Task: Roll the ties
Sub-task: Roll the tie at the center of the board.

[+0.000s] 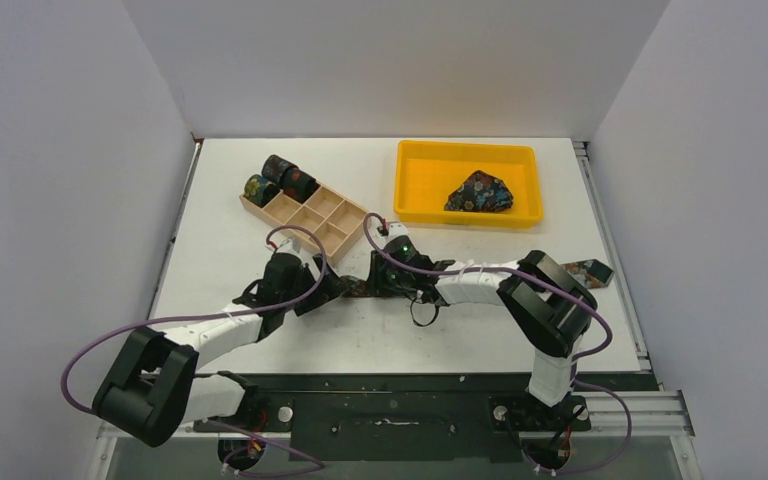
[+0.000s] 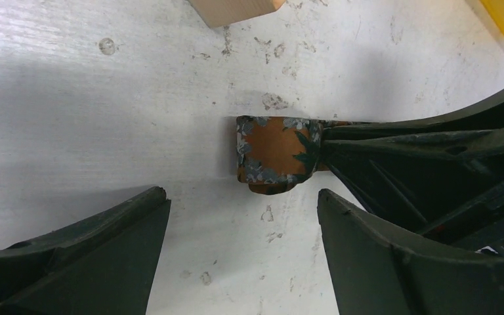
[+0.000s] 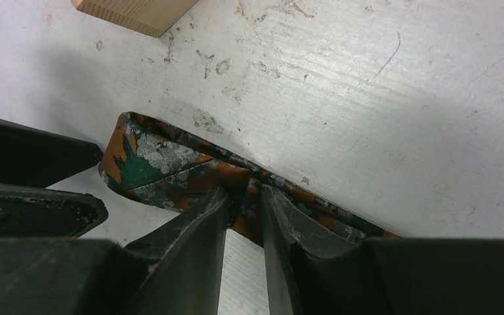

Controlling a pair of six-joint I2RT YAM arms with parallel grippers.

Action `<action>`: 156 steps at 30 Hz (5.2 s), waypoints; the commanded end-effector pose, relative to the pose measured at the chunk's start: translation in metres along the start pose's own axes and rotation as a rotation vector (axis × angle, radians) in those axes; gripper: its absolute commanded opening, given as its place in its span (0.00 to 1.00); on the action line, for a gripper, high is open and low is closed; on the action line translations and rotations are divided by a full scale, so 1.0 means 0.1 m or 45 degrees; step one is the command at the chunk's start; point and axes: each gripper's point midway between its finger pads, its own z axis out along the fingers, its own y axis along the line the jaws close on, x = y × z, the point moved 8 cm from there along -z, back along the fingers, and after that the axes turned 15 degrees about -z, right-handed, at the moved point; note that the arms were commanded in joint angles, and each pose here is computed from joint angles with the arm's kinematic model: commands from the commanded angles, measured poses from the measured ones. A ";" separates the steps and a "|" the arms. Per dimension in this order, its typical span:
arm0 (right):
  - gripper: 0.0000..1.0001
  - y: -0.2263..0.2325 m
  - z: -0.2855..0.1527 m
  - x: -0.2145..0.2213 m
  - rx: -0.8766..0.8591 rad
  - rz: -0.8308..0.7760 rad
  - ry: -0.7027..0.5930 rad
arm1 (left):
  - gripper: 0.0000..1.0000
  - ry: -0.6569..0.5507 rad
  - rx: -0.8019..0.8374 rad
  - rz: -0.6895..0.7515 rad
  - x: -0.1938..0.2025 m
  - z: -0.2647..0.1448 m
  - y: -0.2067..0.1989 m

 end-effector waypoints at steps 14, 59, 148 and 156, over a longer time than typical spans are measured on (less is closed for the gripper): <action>0.24 -0.09 -0.06 0.18 0.010 -0.088 -0.051 | 0.65 0.174 0.272 -0.203 -0.12 0.23 -0.29; 0.28 -0.09 -0.55 -0.10 0.110 -0.013 -0.240 | 0.00 -0.184 -0.328 0.329 -0.17 -0.10 -0.17; 0.64 0.20 -0.76 -0.27 -0.239 0.109 -0.296 | 0.73 -0.272 -0.020 0.197 0.01 -0.52 -0.33; 0.67 0.35 -0.22 -0.34 -0.293 0.205 -0.187 | 0.67 -0.247 0.032 0.011 -0.10 -0.52 -0.01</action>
